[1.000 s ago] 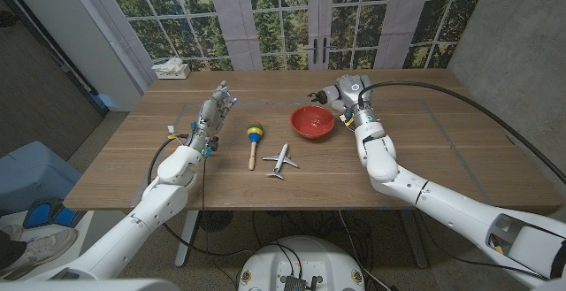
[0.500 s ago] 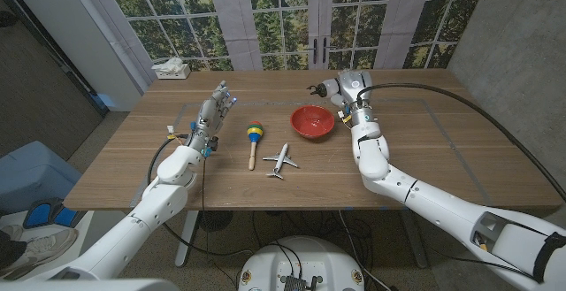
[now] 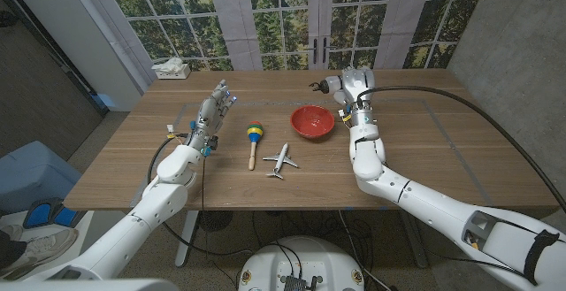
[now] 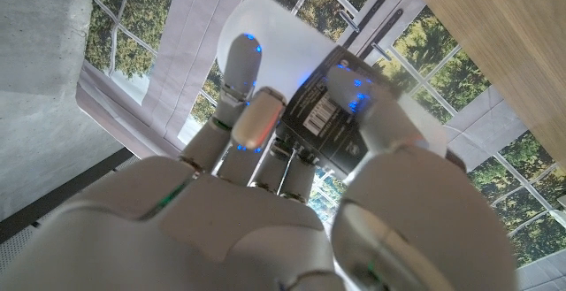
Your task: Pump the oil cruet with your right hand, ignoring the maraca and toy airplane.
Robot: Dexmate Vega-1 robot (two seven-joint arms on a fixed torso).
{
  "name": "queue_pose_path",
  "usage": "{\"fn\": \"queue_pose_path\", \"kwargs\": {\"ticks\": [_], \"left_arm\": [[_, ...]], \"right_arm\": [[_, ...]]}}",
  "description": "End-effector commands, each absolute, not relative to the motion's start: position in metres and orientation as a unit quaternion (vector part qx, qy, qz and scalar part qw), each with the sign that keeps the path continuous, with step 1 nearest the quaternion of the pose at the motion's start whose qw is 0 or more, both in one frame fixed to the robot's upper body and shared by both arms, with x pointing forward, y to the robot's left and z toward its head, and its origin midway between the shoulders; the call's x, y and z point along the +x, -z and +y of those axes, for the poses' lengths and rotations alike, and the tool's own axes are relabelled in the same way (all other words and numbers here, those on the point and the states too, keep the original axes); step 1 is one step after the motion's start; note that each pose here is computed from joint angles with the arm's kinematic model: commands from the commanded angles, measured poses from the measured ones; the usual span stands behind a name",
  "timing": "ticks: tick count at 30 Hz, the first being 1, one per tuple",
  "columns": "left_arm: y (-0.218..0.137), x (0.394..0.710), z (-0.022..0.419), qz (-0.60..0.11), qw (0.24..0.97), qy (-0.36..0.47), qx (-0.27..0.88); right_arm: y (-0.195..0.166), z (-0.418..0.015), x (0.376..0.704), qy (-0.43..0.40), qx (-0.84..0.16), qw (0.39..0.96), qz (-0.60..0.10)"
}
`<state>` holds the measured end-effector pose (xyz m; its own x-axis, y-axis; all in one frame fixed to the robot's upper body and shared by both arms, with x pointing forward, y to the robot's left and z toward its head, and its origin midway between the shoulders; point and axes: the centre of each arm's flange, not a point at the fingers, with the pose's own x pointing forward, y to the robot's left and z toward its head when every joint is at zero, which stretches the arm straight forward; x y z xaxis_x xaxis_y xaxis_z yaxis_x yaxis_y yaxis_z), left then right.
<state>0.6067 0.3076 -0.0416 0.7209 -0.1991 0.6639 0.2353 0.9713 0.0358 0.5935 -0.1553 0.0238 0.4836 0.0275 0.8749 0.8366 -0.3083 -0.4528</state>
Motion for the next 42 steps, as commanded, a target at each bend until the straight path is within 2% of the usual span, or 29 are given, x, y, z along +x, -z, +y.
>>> {"fn": "queue_pose_path", "kwargs": {"ticks": [1,21,42], "left_arm": [[0.0413,0.6070,0.3084,-0.354,0.927,0.119,-0.025],[0.0413,0.6046,0.3101,-0.355,0.927,0.121,-0.023],[0.0425,0.6008,0.3096,-0.355,0.927,0.120,-0.023]], "right_arm": [[-0.0202,-0.1538,0.5926,0.433,-0.695,0.480,-0.314],[-0.0217,-0.1532,0.5884,0.459,-0.696,0.475,-0.282],[-0.0203,-0.1550,0.5835,0.454,-0.697,0.464,-0.305]]}}
